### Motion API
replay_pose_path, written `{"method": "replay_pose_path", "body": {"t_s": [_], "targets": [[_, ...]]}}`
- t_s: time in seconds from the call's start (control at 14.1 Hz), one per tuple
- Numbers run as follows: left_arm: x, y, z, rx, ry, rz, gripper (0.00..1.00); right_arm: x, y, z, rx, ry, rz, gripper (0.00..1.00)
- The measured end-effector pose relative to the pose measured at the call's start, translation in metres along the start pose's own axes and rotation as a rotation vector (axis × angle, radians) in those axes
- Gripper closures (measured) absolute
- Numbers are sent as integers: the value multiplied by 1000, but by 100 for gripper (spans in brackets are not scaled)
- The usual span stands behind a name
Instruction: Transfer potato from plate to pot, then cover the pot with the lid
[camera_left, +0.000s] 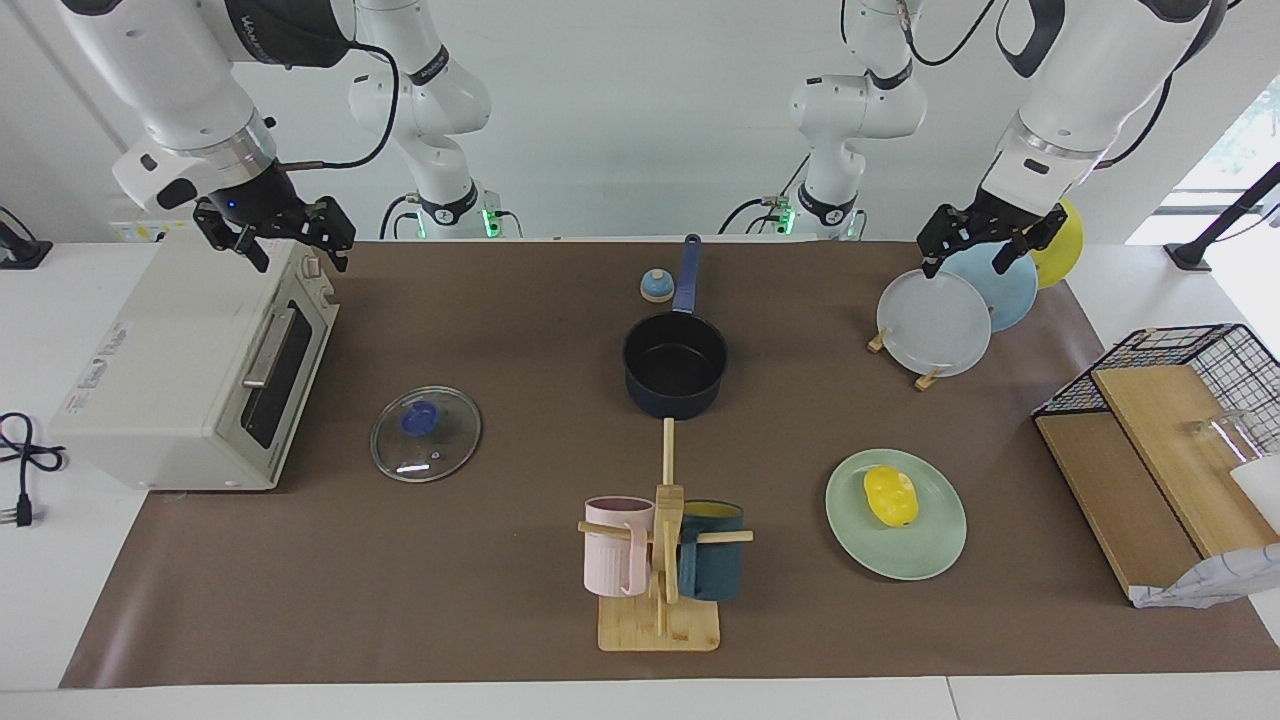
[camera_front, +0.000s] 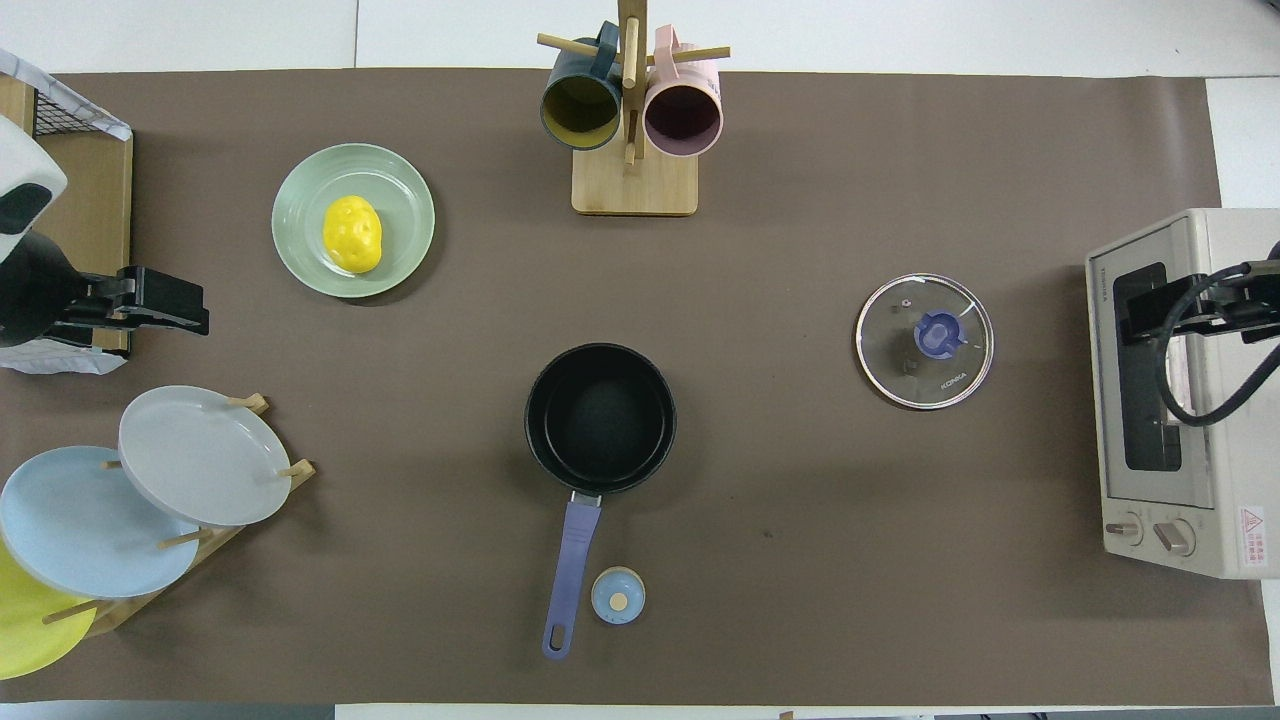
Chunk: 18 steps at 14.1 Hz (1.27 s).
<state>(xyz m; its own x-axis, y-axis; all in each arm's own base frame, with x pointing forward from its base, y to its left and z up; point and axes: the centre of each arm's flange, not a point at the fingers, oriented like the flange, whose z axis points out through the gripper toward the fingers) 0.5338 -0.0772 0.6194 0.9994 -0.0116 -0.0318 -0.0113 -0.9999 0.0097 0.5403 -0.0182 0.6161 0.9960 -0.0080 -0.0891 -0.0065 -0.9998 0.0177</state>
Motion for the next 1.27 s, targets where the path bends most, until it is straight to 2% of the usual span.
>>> {"method": "replay_pose_path", "body": {"t_s": [0.64,1.06,1.27], "targets": [[-6,9,-3,2,-10,18,0,0,0,0,0,1,0,0],[-7,11,-4,2,-8,22,0,2,-23,-1,-4,16,-64,0],[-7,11,-4,2,-8,23,0,15,-32,14,-2,16,-88,0]]}}
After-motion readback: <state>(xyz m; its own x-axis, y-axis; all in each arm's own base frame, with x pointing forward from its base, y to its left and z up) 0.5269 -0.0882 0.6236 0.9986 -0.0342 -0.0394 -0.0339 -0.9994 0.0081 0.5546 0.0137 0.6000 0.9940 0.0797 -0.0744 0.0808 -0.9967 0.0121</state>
